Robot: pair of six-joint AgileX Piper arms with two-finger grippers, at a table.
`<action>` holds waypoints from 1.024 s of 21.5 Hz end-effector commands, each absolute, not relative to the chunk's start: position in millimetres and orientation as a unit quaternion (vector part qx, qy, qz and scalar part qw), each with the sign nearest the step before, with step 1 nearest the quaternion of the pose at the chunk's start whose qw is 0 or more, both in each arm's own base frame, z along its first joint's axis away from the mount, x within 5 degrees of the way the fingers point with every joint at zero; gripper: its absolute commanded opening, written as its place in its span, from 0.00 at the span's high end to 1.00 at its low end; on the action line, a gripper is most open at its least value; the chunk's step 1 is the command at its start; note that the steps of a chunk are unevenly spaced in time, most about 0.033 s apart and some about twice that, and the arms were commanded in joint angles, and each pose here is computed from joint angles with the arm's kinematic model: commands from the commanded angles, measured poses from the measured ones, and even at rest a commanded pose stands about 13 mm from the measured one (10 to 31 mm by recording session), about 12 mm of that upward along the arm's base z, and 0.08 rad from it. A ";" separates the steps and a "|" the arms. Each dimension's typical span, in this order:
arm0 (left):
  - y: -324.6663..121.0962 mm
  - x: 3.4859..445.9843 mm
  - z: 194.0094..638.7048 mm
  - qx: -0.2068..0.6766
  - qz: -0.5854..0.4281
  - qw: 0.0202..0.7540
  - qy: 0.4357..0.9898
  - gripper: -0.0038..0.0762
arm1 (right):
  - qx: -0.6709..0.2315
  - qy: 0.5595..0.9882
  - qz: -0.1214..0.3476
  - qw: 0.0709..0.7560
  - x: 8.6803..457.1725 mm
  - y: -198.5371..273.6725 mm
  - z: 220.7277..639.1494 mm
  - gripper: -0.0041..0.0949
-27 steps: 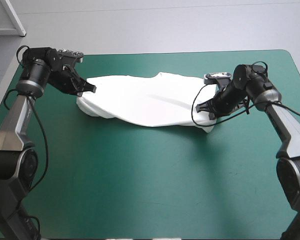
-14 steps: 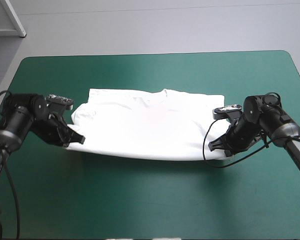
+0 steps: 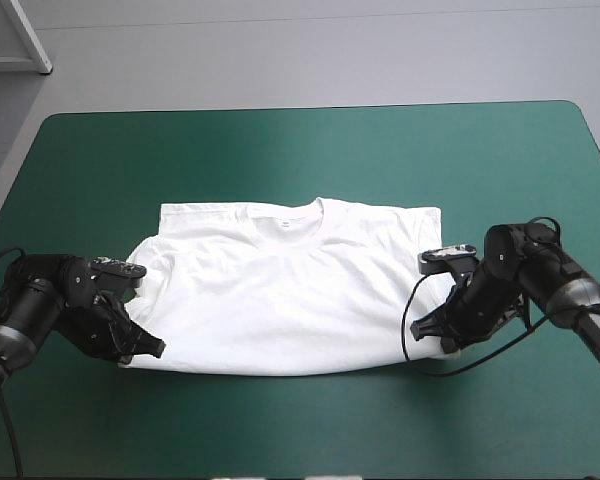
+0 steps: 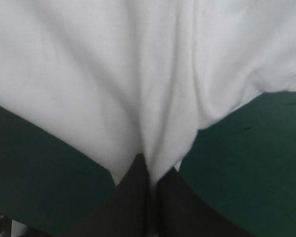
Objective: Fold the cloth
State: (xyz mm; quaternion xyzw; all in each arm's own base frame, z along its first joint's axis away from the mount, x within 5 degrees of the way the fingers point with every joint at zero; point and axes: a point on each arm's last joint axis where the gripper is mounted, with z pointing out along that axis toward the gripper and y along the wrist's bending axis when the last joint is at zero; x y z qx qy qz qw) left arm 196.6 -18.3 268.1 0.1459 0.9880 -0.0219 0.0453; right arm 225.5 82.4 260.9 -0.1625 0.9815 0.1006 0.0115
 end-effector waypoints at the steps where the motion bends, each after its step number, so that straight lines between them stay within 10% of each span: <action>1: -21.9 188.6 278.5 0.140 -0.043 0.037 0.989 0.77 | -0.170 0.979 0.113 0.018 215.7 86.7 261.2 0.78; 7: -21.3 188.8 278.5 0.140 -0.040 0.037 0.989 0.42 | -0.170 0.978 0.109 0.055 221.5 87.0 261.8 0.24; 22: 13.7 227.6 373.5 0.038 0.089 0.260 0.961 0.42 | -0.138 0.975 -0.010 0.174 231.2 52.2 339.9 0.23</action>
